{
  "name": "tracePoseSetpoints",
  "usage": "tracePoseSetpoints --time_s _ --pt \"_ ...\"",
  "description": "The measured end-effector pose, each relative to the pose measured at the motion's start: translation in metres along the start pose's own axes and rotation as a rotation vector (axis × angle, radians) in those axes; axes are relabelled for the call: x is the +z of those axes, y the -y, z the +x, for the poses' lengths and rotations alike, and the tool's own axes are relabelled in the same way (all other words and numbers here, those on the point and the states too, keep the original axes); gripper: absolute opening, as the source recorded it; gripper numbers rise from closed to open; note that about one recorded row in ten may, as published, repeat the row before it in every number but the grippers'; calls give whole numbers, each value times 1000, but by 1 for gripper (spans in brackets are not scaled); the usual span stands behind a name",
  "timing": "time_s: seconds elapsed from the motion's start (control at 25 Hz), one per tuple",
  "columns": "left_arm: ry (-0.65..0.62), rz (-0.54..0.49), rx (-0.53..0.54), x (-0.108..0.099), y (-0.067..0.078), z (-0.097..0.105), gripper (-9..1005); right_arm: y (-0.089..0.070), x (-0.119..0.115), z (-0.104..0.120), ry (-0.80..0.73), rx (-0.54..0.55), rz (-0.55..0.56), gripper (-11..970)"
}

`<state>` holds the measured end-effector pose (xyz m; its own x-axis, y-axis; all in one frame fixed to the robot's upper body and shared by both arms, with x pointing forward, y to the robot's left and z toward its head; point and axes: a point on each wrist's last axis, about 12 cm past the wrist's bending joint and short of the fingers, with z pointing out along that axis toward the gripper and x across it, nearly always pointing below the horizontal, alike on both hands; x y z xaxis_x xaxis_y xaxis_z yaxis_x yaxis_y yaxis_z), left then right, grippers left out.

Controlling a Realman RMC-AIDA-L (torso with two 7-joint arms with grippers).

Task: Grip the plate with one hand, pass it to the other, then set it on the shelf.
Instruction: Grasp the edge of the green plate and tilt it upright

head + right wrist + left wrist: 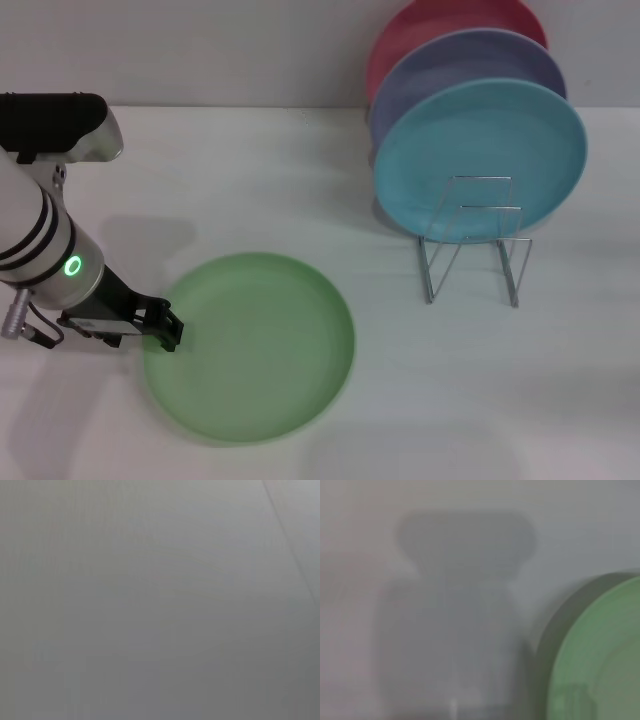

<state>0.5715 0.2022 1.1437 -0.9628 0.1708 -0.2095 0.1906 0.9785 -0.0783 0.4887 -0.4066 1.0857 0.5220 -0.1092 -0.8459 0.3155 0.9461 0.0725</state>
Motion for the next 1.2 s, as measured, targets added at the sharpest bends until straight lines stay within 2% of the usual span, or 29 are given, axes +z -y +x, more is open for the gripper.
tracePoseSetpoints --time_s 0.48,1.04,1.2 --pt "-21 -9 13 5 1 -1 502 2 -4 -1 1 -3 8 656" --pt "-40 -17 32 8 4 -2 290 2 -7 -2 12 -6 6 657" --pt "-40 -17 32 8 4 -2 287 2 -7 -3 12 -7 6 657"
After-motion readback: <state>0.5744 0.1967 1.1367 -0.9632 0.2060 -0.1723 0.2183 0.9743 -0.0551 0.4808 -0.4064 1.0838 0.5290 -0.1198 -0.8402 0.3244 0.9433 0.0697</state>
